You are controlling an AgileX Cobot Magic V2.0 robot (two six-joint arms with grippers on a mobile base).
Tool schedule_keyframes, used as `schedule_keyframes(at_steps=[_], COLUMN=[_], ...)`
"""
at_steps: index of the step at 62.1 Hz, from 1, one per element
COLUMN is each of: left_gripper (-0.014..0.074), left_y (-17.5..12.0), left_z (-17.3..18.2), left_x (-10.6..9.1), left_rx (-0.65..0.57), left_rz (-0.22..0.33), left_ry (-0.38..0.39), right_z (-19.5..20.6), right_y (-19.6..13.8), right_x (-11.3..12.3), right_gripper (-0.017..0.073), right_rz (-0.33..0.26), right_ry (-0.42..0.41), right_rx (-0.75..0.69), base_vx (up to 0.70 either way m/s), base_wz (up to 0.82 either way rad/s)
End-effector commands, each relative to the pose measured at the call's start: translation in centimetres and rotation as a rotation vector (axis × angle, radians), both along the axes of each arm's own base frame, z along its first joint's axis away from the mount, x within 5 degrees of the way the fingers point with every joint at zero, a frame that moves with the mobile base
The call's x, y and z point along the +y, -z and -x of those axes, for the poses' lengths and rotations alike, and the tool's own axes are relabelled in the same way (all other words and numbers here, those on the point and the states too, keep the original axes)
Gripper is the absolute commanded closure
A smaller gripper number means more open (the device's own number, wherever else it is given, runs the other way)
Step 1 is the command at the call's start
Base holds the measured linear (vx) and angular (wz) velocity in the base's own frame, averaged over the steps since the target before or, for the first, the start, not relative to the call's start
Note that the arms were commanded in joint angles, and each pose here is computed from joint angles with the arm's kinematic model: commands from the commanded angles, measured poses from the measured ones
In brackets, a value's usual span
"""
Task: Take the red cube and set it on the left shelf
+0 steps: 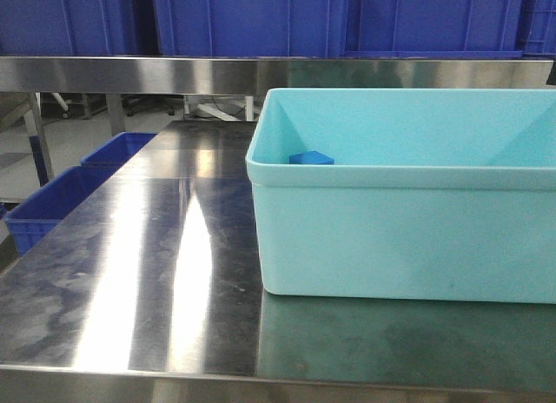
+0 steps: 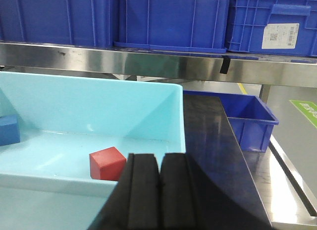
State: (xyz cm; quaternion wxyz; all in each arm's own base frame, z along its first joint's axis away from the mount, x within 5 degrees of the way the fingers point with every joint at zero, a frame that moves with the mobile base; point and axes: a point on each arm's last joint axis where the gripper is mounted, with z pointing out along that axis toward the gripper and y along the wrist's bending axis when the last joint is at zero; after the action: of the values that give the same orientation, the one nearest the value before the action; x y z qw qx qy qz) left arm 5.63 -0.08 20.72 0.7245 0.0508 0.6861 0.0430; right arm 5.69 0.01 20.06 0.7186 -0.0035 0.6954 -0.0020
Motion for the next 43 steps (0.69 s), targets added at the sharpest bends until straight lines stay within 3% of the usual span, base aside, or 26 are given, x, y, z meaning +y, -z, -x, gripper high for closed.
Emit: schedule_keyframes(at_steps=[1, 33, 43], left_gripper=[0.0488, 0.0488, 0.0488], left_y=[-0.1, -0.1, -0.1], left_z=[0.0, 0.0, 0.0], left_x=[0.0, 0.0, 0.0], left_rx=[-0.069, -0.069, -0.069], left_rz=[0.005, 0.005, 0.005], left_ry=[0.006, 0.006, 0.006], right_z=[0.4, 0.4, -0.3], right_y=[-1.8, -2.2, -3.3], right_x=[0.0, 0.0, 0.0], right_gripper=[0.0503, 0.0503, 0.0503], right_rz=[0.004, 0.005, 0.004], right_ry=[0.001, -0.001, 0.001], right_rx=[-0.133, -0.175, -0.098], base_vx=[0.00, 0.00, 0.00], base_wz=[0.00, 0.00, 0.00])
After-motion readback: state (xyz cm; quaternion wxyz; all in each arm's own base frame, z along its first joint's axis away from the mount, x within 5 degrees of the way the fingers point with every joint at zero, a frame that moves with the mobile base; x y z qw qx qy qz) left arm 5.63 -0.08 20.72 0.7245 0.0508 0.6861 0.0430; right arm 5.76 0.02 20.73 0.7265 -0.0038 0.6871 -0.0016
